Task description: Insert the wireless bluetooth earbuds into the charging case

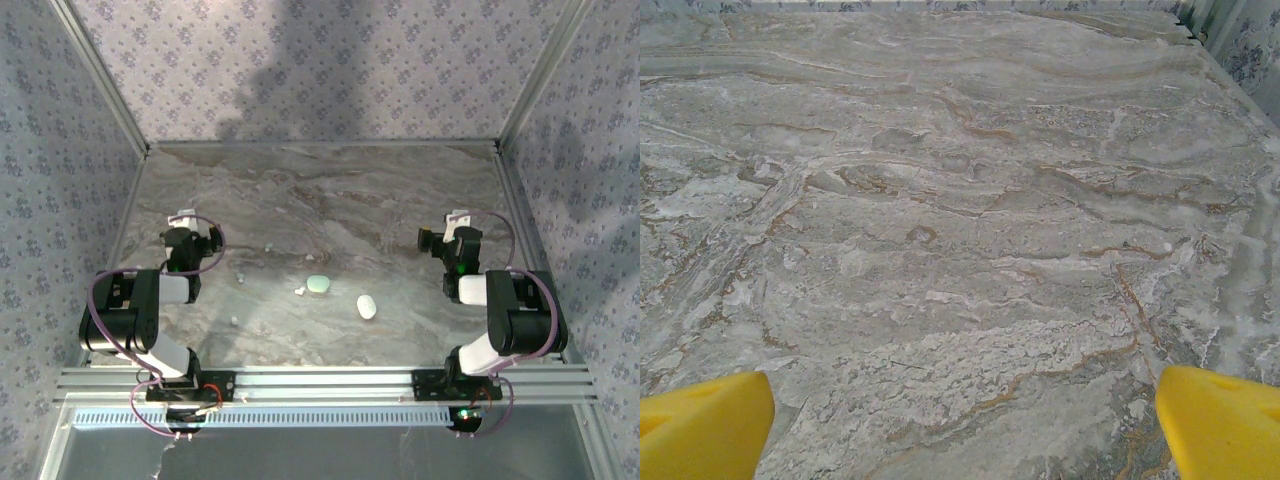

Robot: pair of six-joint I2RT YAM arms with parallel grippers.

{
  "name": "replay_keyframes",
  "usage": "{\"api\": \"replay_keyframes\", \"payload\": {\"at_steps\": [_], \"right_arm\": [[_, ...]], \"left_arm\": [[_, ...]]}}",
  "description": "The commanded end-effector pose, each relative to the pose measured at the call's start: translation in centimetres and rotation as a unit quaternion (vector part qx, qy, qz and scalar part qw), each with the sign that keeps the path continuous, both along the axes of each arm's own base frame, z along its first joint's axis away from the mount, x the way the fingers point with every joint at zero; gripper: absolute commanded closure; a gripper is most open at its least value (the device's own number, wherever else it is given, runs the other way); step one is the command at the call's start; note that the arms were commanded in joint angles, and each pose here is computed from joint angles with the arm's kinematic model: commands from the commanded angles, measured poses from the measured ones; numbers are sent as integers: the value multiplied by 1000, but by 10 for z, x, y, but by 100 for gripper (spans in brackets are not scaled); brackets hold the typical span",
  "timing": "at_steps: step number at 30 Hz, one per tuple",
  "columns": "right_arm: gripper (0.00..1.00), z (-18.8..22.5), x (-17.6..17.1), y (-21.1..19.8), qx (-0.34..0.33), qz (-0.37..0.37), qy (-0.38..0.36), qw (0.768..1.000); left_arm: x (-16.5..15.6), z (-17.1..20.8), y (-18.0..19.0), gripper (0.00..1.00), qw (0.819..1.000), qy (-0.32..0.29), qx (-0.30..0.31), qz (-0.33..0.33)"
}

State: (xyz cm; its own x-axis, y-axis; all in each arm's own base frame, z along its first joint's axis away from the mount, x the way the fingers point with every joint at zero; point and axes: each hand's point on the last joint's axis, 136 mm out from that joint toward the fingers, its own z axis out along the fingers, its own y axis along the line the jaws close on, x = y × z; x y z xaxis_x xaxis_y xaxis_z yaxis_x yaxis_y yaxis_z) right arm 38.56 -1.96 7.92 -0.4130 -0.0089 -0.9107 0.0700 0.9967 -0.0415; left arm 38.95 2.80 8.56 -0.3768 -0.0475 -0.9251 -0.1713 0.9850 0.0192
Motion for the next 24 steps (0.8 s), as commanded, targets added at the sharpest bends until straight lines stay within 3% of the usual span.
{"api": "replay_keyframes", "payload": {"at_steps": [1, 5, 11, 17, 21, 24], "right_arm": [[0, 5, 5, 0, -3, 3, -7, 1000], [0, 16, 1, 6, -17, 10, -18, 1000], [0, 41, -16, 14, -24, 11, -19, 999], [0, 86, -38, 27, 22, 15, -33, 999], [0, 111, -64, 33, 102, 1, -23, 995], [0, 125, -88, 40, 156, 0, 1, 988]], "left_arm": [[6, 6, -4, 0, 1000, -10, 3, -11], [1, 21, -9, 0, 999, -21, 23, -12], [-24, 65, -2, 0, 997, -38, 38, 56], [-38, 110, -28, 0, 996, -65, -61, 23], [-53, 136, -55, 0, 978, -98, -183, -17], [-65, 145, -81, 0, 961, -84, -257, -53]]}}
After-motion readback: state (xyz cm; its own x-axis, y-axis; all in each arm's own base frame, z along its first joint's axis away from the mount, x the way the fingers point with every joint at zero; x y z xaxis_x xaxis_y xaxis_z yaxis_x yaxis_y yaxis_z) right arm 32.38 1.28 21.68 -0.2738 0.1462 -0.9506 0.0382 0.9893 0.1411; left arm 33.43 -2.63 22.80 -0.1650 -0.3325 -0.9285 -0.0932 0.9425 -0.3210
